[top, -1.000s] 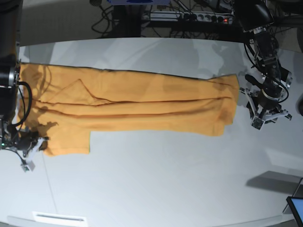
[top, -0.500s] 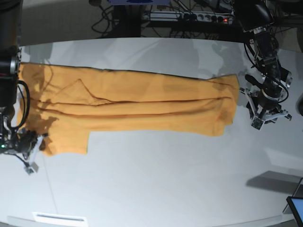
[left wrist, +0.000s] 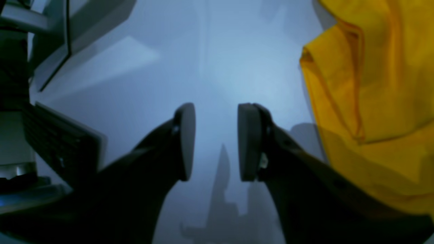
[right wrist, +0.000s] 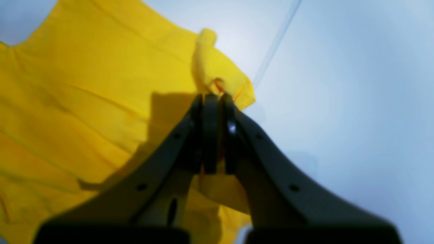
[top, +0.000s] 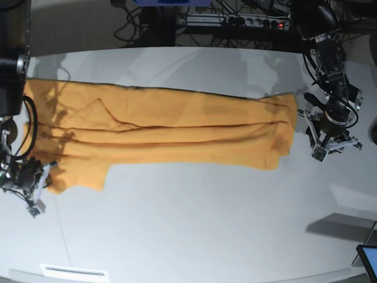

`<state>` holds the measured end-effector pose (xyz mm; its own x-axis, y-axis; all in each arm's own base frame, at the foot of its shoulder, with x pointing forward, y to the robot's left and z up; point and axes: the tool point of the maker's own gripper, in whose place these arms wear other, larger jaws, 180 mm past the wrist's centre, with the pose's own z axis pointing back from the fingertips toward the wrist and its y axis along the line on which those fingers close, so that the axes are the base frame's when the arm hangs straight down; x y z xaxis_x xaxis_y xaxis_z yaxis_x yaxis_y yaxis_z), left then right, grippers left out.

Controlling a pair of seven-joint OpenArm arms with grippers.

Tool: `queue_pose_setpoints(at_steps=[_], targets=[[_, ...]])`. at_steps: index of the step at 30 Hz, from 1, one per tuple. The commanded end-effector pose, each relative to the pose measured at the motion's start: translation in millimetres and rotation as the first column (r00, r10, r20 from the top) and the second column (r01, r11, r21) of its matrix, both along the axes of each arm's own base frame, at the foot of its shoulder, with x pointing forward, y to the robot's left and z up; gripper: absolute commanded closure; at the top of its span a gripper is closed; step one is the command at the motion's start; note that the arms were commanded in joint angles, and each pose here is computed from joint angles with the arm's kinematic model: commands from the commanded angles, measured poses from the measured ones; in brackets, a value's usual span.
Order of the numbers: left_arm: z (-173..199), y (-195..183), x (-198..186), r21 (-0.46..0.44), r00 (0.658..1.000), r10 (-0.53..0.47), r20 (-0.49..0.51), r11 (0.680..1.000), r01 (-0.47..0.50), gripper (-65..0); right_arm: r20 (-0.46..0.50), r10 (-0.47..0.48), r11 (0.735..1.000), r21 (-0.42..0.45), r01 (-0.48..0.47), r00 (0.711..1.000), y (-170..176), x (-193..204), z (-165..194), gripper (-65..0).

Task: Fold the T-shirt properly
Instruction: 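Grasp the strip end with the right gripper and tug it to straighten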

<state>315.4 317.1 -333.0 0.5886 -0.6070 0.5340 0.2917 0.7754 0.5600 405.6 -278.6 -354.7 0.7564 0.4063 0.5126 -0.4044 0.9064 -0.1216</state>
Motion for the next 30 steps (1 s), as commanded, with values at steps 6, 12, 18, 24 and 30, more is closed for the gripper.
queue_pose_setpoints(at_steps=[6, 12, 18, 24, 30], targets=[[9, 5, 7, 0.000, 0.999, 0.001, 0.032, 1.000, -0.001, -21.7, 0.096, 0.004, 0.998, -0.070, 0.003, 0.995, -11, -3, 41, -0.1], [10, 4, 8, -0.002, 0.999, 0.000, 0.036, 1.000, 0.000, -21.7, 0.082, 0.014, 0.994, -0.112, -0.005, 0.997, -9, -23, 41, -0.1], [6, 5, 8, -0.008, 1.000, 0.005, 0.027, 1.000, -0.004, -21.7, 0.080, 0.026, 0.990, -0.141, -0.015, 0.996, -4, -42, 41, -0.1], [-11, -4, 8, -0.022, 1.000, -0.023, -0.015, 0.999, 0.023, -21.7, 0.090, 0.050, 0.984, -0.174, -0.034, 0.995, 1, -56, 45, -0.1], [-20, -11, 8, -0.055, 0.999, -0.054, -0.005, 0.997, 0.053, -21.7, 0.109, 0.083, 0.971, -0.231, -0.056, 0.990, 7, -65, 62, -0.1]])
